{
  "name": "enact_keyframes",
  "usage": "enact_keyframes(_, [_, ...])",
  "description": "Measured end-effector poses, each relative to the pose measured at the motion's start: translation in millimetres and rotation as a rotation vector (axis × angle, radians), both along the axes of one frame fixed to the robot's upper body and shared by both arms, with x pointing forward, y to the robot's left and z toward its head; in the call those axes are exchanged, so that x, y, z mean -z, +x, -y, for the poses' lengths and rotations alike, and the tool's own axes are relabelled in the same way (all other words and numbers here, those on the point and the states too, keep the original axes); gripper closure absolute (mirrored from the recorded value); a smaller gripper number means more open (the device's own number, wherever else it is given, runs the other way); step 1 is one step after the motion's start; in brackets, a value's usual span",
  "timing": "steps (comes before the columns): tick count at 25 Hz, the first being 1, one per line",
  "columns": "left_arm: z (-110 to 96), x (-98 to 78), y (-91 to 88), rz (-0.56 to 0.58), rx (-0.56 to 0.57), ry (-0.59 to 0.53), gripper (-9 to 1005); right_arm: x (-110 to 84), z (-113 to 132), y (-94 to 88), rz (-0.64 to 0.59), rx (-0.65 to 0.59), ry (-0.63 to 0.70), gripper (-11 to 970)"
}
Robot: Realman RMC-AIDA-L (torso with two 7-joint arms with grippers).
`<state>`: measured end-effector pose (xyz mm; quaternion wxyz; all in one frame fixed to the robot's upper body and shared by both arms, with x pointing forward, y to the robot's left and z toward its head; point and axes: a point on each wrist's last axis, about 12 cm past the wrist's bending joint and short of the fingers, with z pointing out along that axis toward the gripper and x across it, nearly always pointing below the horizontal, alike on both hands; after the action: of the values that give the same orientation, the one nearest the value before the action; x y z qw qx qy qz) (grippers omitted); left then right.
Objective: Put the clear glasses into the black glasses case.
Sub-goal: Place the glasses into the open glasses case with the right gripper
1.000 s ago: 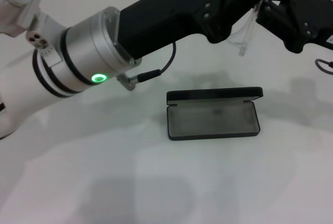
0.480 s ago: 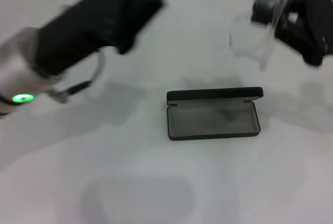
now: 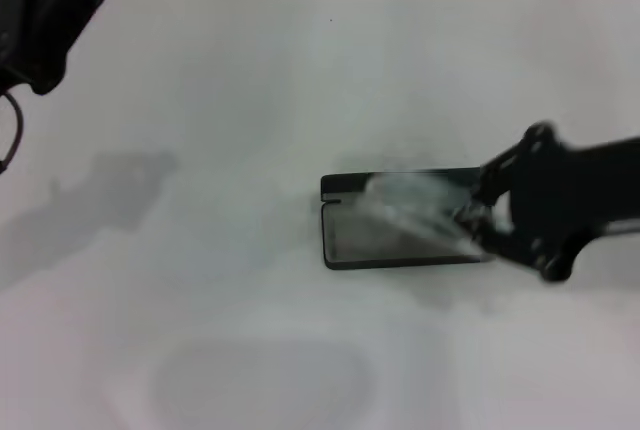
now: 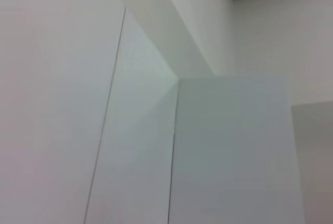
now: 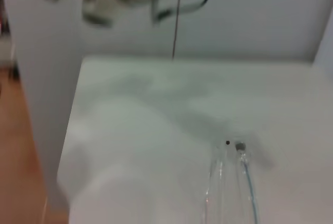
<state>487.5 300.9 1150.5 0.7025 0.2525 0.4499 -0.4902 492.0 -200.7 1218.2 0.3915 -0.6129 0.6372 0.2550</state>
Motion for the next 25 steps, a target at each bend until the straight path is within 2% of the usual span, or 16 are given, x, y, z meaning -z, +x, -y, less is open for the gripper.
enact_keyframes(5, [0,0.8,0.0,0.001,-0.007,-0.005,913,1.7,-42,-7.3,0.06,0.004,-0.218,815])
enact_keyframes(9, [2,1.3,0.0,0.002,-0.01,-0.016,913,13.3,-71,-12.5,0.147,-0.005,-0.341,815])
enact_keyframes(17, [2,0.8,0.5,0.005,-0.012,-0.024,912,28.6,-93,-18.0,0.266,0.05,-0.51,813])
enact_keyframes(25, [6,1.6,1.2,0.003,-0.011,-0.036,911,37.4,-104,-21.3,0.357,0.034,-0.553,812])
